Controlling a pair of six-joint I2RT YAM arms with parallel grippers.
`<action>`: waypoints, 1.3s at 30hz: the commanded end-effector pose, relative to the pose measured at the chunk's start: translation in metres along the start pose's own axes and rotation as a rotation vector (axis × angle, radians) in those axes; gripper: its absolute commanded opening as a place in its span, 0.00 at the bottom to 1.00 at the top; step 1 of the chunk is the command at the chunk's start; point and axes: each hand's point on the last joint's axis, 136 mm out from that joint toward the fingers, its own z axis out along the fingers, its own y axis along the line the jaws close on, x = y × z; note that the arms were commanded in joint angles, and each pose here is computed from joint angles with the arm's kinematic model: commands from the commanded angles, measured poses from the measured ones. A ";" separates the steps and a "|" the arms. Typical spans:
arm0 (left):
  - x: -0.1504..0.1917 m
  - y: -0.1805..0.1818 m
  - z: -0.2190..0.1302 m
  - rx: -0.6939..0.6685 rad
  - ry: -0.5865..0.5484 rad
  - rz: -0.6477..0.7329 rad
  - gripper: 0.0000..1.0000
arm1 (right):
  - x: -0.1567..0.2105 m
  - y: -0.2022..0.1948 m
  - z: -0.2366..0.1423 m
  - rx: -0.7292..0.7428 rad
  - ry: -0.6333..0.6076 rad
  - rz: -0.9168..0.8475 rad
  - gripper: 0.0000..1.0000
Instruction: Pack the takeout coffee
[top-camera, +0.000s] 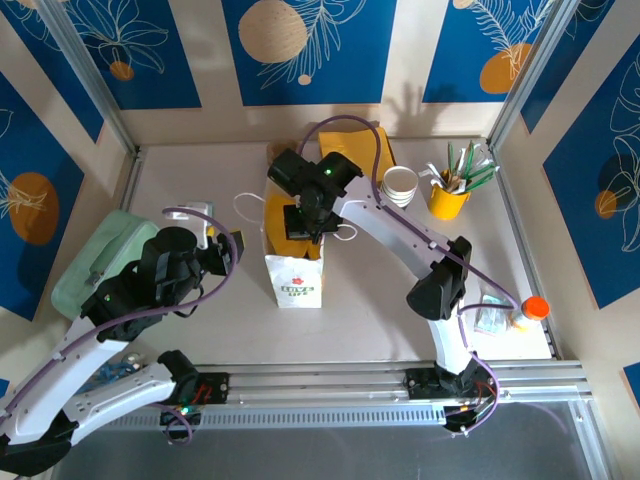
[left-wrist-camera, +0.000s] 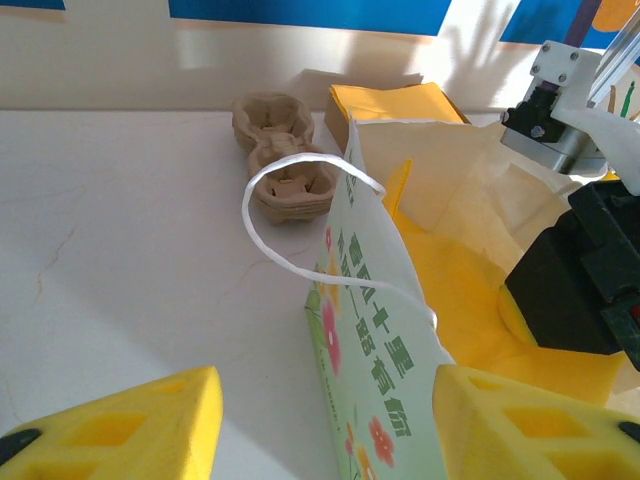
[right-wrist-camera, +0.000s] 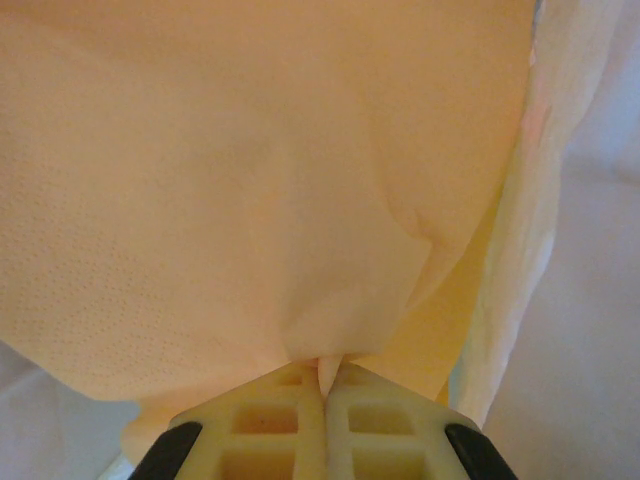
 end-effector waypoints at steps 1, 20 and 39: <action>-0.011 0.004 -0.005 -0.012 -0.046 -0.024 0.58 | 0.004 -0.005 0.002 0.049 0.013 -0.012 0.00; -0.011 0.003 -0.003 -0.013 -0.048 -0.020 0.58 | -0.022 0.009 -0.050 -0.043 -0.128 -0.038 0.27; -0.013 0.005 -0.004 -0.023 -0.052 -0.013 0.58 | -0.055 0.032 -0.118 -0.199 -0.398 -0.240 0.33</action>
